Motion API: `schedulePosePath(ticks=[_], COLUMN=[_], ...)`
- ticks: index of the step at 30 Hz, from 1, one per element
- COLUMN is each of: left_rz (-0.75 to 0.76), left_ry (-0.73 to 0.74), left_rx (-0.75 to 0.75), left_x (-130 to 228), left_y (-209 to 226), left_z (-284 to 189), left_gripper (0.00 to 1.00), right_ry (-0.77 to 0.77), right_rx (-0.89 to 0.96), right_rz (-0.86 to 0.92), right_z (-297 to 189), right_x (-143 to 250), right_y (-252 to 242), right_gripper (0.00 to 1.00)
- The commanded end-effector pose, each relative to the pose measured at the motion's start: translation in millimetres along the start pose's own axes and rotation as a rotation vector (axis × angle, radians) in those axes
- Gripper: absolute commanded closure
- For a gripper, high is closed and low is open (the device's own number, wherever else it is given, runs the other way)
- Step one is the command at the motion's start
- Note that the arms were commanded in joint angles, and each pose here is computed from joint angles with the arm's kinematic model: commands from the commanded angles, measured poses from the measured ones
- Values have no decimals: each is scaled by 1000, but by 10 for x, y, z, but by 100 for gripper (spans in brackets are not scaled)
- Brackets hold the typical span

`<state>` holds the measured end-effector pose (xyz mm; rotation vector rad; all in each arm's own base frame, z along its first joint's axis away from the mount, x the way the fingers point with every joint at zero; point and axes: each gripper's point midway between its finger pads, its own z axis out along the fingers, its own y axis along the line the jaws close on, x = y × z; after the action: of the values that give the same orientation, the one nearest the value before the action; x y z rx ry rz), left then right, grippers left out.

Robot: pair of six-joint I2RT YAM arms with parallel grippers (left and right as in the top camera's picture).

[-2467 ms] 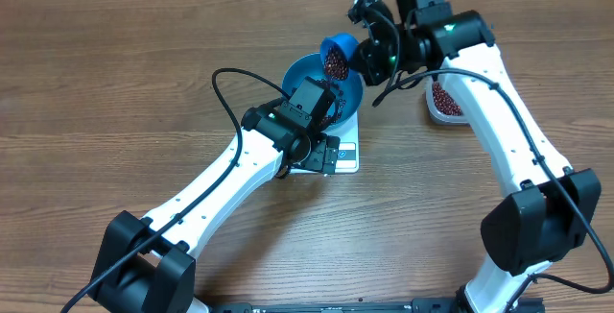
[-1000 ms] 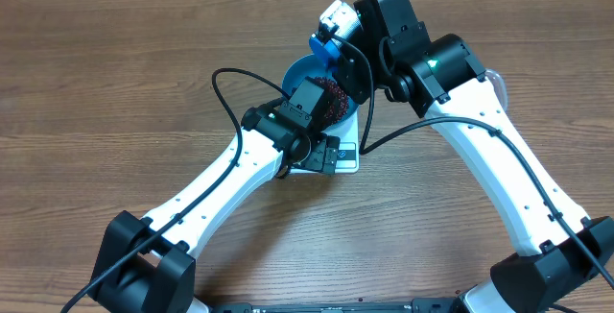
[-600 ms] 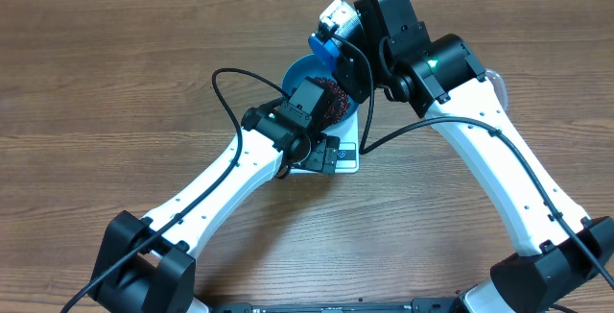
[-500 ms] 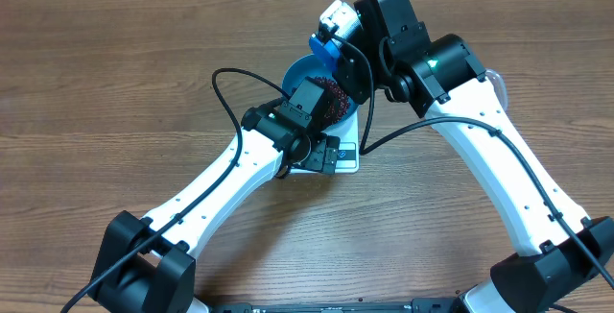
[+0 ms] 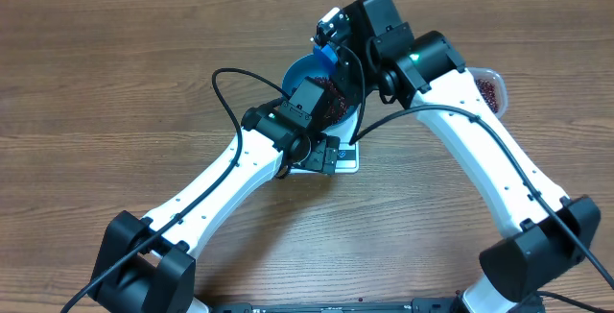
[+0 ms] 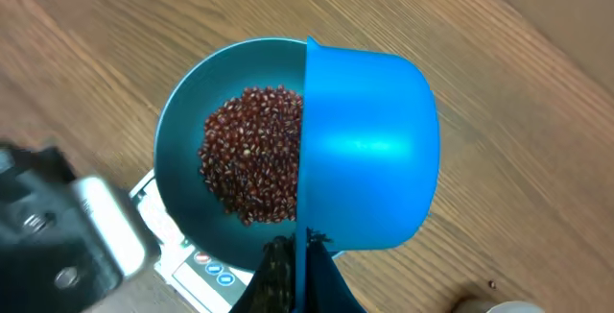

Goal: Scoop item into bowl and weigh 150g on scale
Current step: 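Tip the scoop to pour beans into the teal bowl, then carry the empty scoop back right to the bean tub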

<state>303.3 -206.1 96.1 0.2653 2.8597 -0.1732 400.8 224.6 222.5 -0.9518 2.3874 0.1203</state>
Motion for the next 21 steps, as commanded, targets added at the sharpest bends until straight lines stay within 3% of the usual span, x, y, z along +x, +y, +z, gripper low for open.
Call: schedulePosePath(ticks=[1,12,21], left_rz=[-9,-8,-8], left_ry=[-2,-1,-1], left_rx=[12,12,12], left_x=[-17,-16,-15], left_y=[-45,-49,-50], left_z=[-3,-3,-3], left_gripper=[0,0,0], right_ry=[-46,-53,-12], right_rx=[22,87,180], right_rz=[107,454,676], right_z=[-32,-63,-164], right_x=[-106,47,474], right_y=[-44,-606,-1295], right_gripper=[96,96,96])
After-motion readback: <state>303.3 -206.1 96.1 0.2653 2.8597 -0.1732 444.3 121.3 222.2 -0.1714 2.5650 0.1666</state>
